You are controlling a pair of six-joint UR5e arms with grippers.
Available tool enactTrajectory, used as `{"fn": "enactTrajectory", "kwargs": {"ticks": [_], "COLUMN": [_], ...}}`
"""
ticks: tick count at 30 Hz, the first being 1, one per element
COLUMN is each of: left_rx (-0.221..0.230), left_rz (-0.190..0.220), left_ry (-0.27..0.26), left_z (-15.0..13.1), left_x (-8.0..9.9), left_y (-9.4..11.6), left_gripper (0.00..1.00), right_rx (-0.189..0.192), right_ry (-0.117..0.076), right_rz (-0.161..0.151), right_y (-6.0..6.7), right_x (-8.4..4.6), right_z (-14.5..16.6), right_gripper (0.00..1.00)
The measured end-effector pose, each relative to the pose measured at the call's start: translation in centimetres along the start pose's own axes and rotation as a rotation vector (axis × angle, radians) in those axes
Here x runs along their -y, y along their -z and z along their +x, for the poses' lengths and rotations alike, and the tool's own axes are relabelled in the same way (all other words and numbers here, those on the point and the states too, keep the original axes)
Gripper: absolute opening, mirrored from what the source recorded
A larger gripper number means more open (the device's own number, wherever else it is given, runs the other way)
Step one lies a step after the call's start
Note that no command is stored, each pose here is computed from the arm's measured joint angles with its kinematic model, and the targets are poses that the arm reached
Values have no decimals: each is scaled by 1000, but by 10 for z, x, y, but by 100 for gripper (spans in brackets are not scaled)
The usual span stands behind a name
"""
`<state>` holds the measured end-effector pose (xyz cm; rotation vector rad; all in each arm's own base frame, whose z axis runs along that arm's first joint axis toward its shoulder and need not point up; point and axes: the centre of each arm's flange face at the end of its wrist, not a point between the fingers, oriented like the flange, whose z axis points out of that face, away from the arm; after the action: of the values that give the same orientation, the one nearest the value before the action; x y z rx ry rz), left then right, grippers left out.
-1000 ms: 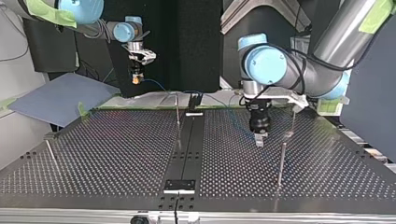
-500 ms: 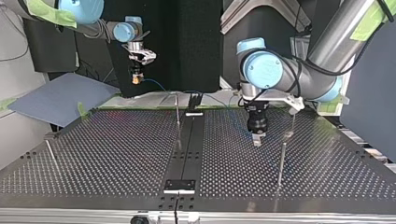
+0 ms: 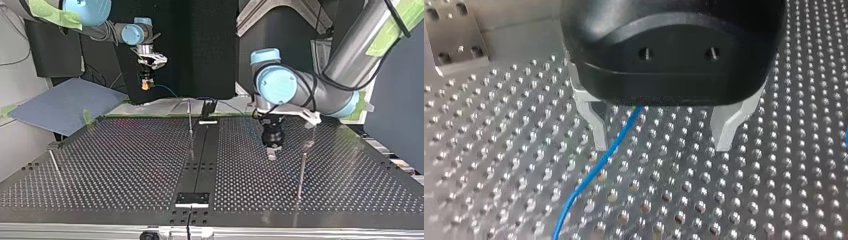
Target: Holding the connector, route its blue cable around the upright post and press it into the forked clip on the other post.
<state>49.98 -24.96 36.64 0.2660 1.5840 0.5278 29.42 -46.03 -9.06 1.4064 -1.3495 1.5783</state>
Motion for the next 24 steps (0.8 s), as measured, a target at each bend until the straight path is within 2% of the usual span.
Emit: {"fn": "enactTrajectory", "kwargs": {"ticks": [4,9,19,24], "left_rx": [-5,-10,-73,-94], "left_rz": [-16,-15,38,52], "left_ry": [1,-2,-72,-90], "left_z": [-3,-2,26,38], "left_x": [-4,-3,36,48], "left_y": [-4,-5,-3,-4], "left_gripper": [100,100,100,100], "right_rx": [0,1,3,4], "right_ry": [0,0,2,2], "right_rz": [0,1,1,2], "right_y": [0,0,1,1], "right_x": [0,0,1,1], "right_z": [0,-1,-2,-2], "right_gripper": [0,0,0,0]}}
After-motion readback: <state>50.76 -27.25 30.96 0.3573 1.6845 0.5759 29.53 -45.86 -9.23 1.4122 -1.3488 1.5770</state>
